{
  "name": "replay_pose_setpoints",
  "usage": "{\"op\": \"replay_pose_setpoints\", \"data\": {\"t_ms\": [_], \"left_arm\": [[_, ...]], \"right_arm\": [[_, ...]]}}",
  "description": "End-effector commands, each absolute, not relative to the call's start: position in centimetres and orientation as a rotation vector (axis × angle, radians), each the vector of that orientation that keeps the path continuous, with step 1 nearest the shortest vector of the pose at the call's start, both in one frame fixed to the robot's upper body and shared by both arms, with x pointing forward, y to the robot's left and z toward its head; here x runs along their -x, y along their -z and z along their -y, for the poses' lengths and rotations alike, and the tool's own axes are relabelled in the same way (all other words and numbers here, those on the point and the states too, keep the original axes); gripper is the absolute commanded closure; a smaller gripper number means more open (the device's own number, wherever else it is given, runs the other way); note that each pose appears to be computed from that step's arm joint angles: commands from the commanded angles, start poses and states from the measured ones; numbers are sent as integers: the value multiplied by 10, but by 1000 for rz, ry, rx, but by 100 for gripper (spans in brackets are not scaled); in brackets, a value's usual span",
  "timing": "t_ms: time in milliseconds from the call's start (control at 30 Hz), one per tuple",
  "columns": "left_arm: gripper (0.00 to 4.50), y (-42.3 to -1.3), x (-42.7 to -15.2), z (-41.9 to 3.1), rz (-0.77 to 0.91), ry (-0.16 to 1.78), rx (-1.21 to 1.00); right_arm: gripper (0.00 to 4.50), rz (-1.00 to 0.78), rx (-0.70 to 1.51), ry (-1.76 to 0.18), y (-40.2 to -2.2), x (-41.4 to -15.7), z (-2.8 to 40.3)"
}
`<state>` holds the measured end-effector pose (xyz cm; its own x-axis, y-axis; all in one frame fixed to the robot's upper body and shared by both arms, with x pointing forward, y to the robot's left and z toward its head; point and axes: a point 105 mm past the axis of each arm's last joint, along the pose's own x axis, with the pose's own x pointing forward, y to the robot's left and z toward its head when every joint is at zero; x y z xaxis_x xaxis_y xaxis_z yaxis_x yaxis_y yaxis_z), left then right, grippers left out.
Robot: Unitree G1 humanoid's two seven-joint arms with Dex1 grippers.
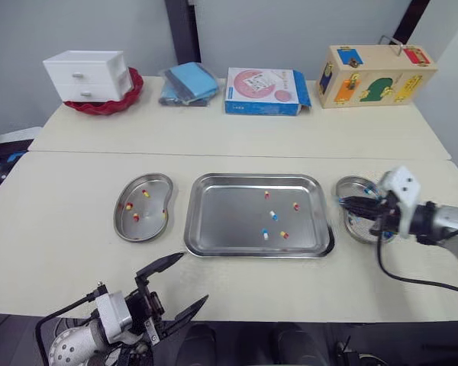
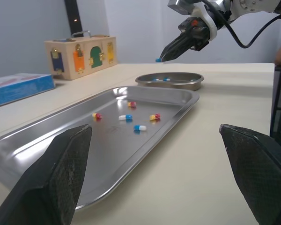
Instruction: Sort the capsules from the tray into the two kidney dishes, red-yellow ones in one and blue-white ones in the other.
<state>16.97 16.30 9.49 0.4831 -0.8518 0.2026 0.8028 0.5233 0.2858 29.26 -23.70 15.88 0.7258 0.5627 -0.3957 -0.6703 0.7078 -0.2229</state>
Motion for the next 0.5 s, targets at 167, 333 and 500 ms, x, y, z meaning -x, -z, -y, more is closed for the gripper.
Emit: {"op": "replay_pose_setpoints", "data": {"t_ms": [167,333,500], "left_arm": [[0,-96,-168,-161,358,1040,-147],[0,-97,-169,-161,359,1030,-149],[0,-97,-169,-163,356,1016,-146]], "right_arm": [[258,-358,378,-553,-155,-291,275],[116,-352,368,-540,-154,-294,274],[2,-344,379,-551,-158,-294,274]]}}
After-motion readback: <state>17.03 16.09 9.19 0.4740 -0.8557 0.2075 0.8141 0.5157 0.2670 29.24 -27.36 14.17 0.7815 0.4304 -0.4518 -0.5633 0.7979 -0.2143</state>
